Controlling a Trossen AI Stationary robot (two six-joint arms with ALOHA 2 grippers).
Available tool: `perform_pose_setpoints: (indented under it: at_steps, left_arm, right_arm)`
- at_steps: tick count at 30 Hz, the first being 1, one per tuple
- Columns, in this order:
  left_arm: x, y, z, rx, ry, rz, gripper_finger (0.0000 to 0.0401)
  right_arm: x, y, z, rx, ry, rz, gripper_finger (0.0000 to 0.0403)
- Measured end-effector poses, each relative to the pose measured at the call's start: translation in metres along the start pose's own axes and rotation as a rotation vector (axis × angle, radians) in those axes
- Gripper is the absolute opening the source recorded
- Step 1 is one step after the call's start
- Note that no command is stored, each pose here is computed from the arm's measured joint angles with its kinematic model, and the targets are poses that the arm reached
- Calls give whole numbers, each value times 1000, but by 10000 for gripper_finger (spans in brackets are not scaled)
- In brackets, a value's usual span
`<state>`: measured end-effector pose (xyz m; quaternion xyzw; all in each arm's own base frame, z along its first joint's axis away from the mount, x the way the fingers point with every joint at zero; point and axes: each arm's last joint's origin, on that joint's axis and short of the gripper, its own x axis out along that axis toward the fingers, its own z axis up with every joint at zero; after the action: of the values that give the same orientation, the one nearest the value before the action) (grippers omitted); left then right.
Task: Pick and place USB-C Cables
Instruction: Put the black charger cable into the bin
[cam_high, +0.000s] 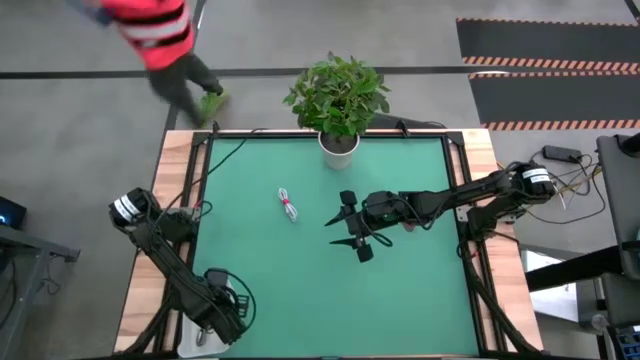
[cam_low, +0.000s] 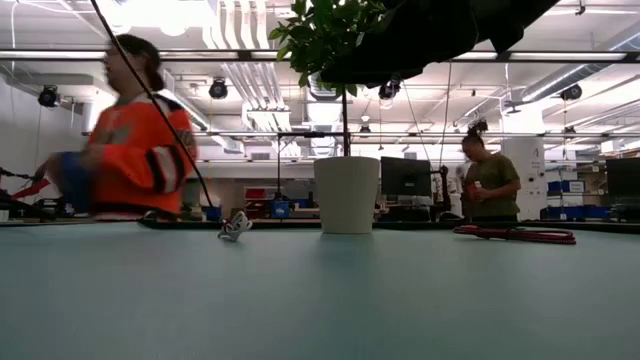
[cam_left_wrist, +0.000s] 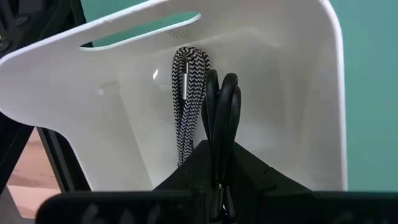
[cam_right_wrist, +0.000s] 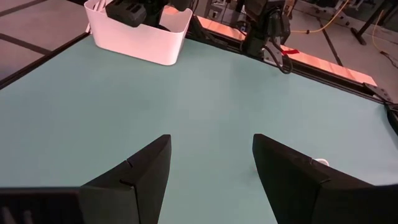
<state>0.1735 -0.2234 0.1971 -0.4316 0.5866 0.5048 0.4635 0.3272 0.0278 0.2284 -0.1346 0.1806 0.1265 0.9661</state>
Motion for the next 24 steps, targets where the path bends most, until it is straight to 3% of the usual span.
perform_pose_setpoints:
  at_steps: [18, 24]
  left_arm:
    - [0, 0, 0, -1, 1, -1, 23]
    - [0, -1, -1, 0, 6, -6, 66]
  right_arm:
    - [0, 0, 1, 36, -8, -1, 219]
    - [-1, 0, 1, 39, -10, -2, 219]
